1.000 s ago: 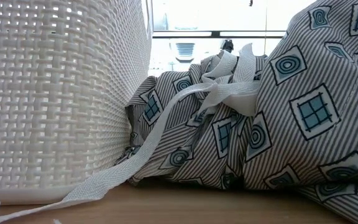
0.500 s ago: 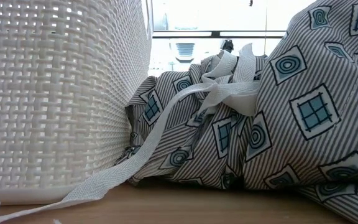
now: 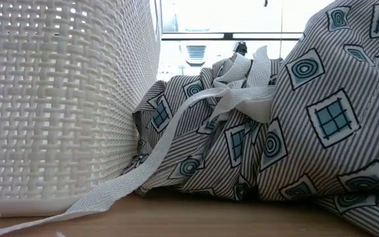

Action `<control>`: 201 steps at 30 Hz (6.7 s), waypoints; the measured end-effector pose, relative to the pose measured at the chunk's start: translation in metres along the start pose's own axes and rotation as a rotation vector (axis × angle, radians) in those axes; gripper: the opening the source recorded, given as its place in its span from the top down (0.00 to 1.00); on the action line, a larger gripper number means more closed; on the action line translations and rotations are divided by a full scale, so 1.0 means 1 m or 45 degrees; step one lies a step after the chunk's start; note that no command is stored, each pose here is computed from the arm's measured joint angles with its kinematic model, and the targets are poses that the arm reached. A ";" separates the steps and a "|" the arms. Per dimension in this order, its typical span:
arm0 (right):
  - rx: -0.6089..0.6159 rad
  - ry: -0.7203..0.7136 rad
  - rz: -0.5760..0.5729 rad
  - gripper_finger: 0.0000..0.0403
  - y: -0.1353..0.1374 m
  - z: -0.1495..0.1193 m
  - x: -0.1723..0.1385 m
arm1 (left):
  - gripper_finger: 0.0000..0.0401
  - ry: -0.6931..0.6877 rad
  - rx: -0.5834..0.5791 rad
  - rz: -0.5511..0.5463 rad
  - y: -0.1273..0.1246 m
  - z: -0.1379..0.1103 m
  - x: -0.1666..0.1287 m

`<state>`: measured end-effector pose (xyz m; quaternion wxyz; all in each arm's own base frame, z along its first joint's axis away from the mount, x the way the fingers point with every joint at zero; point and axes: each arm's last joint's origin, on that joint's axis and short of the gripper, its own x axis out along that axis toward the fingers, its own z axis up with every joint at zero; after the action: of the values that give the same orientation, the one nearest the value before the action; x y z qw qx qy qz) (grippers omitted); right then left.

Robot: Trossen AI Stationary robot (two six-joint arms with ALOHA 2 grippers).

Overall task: Pick & Place Medicine items
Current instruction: Put the gray patient gown into the big white bin

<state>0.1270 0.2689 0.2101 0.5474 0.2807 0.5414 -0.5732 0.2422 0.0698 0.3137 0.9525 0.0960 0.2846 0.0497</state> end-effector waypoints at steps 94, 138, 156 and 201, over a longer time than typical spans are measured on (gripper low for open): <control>-0.966 -0.794 1.143 0.47 0.098 0.096 -0.076 | 0.02 0.000 0.000 0.000 0.000 0.000 0.000; -0.833 -0.455 0.968 0.10 0.176 0.063 0.005 | 0.02 0.000 0.000 0.000 0.000 0.000 0.000; -0.826 -0.415 0.839 0.10 0.201 0.061 0.043 | 0.02 -0.001 0.000 0.000 0.000 0.000 0.000; -0.643 -0.845 0.956 0.87 0.149 0.056 -0.010 | 0.02 -0.001 0.000 0.000 0.000 0.000 0.000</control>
<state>0.2833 0.2482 0.1871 0.9051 0.1189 0.3234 -0.2493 0.2422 0.0698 0.3138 0.9526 0.0961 0.2843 0.0497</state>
